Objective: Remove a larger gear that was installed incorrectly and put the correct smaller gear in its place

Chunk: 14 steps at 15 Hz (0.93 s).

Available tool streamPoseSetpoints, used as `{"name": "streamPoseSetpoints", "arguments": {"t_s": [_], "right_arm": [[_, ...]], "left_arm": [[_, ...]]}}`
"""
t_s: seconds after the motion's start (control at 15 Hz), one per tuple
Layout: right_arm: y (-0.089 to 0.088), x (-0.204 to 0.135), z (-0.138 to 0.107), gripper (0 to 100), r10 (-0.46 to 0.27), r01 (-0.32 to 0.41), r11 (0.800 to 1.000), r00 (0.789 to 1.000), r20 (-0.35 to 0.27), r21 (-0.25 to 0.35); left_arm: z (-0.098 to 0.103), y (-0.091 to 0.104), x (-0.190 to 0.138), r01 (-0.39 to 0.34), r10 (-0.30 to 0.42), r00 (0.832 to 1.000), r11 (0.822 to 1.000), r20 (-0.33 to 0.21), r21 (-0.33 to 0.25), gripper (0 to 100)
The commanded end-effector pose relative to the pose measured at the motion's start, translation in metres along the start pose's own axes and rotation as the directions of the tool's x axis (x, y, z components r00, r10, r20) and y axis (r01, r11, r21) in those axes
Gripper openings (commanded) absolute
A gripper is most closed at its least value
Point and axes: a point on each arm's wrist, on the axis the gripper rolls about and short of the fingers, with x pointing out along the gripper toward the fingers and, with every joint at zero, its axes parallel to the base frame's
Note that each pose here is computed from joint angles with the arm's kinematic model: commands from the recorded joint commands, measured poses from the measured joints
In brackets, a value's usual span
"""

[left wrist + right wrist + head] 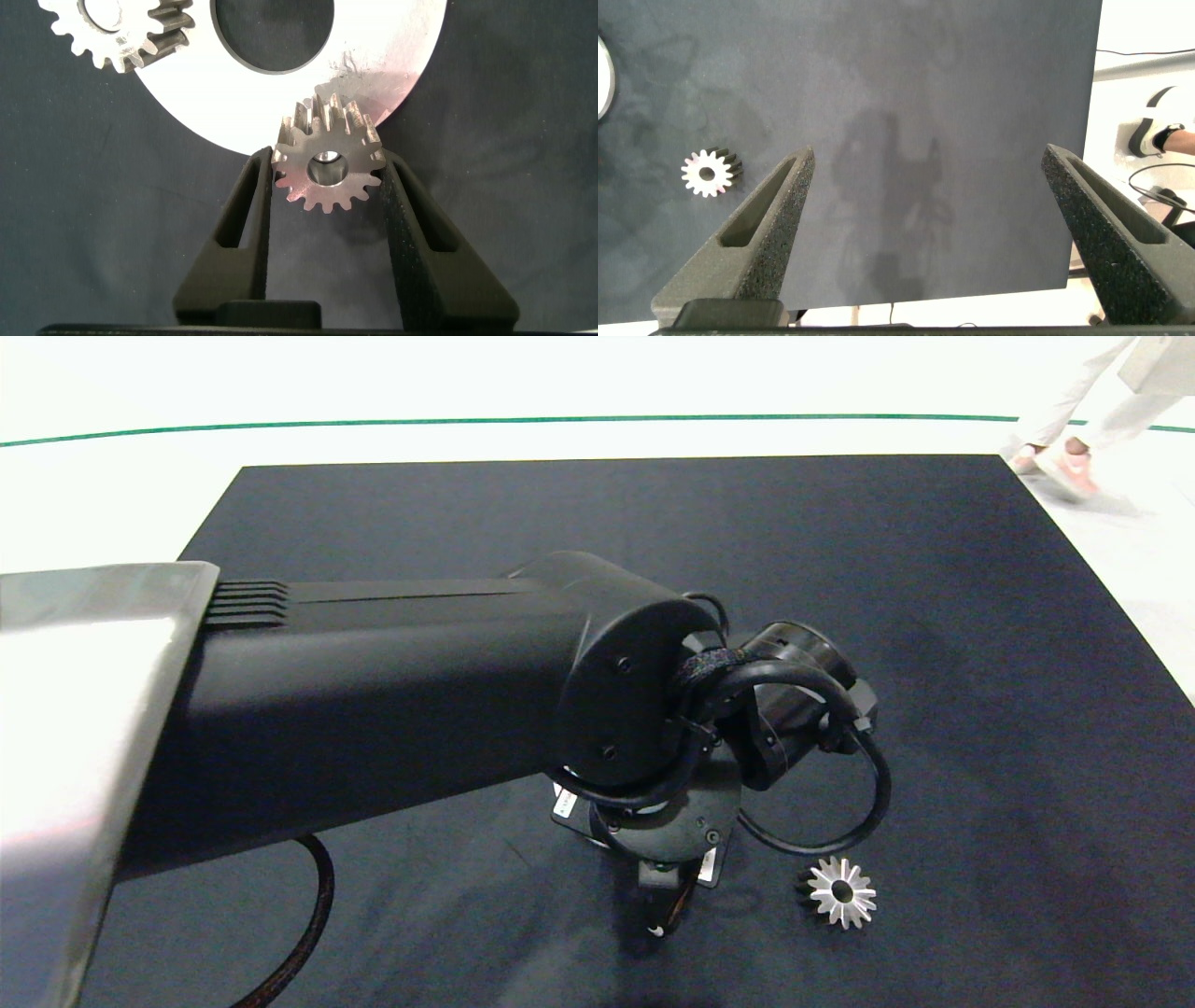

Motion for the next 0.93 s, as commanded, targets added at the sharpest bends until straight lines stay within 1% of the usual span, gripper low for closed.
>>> {"name": "streamPoseSetpoints", "arguments": {"t_s": [0.07,0.4,0.47,0.53,0.6,0.67,0.73,0.8,0.87,0.93], "right_arm": [[0.000,0.000,0.000,100,-0.002,0.002,1.000,1.000,-0.005,-0.001],[0.000,0.001,0.000,100,0.004,-0.004,1.000,1.000,-0.007,-0.003],[0.000,0.001,0.000,100,0.004,-0.004,1.000,1.000,-0.007,-0.002],[0.000,0.001,0.000,100,0.004,-0.004,1.000,1.000,-0.007,-0.003],[0.000,0.001,0.000,100,0.003,-0.003,1.000,1.000,-0.009,-0.003],[0.000,0.002,0.000,100,0.000,0.000,1.000,1.000,-0.011,-0.003],[0.000,0.002,0.000,100,0.000,0.000,1.000,1.000,-0.012,-0.010],[0.001,0.003,-0.001,100,0.000,0.000,1.000,1.000,-0.019,-0.023],[0.002,0.007,-0.001,100,-0.001,0.000,1.000,0.999,-0.034,-0.029],[0.003,0.011,-0.001,100,-0.001,0.000,0.999,0.999,-0.046,-0.032]], "left_arm": [[-0.001,-0.002,0.002,-0.008,0.008,1.000,1.000,-0.008,0.005,100],[-0.001,0.002,-0.002,-0.005,0.004,1.000,1.000,-0.001,-0.002,100],[0.000,0.003,-0.004,-0.003,0.003,1.000,1.000,0.002,-0.010,100],[0.001,0.008,-0.010,0.002,-0.002,1.000,0.999,0.012,-0.037,100],[0.000,0.021,-0.024,-0.003,0.004,1.000,0.998,0.009,-0.068,100],[-0.004,0.041,-0.043,-0.023,0.022,1.000,0.996,-0.013,-0.089,100],[-0.007,0.065,-0.057,-0.056,0.050,0.998,0.988,-0.040,-0.144,100],[-0.010,0.089,-0.076,-0.071,0.065,0.997,0.976,-0.040,-0.204,100],[-0.014,0.112,-0.094,-0.075,0.072,0.997,0.962,-0.020,-0.263,100],[-0.023,0.135,-0.113,-0.072,0.076,0.997,0.946,0.000,-0.315,100]]}}
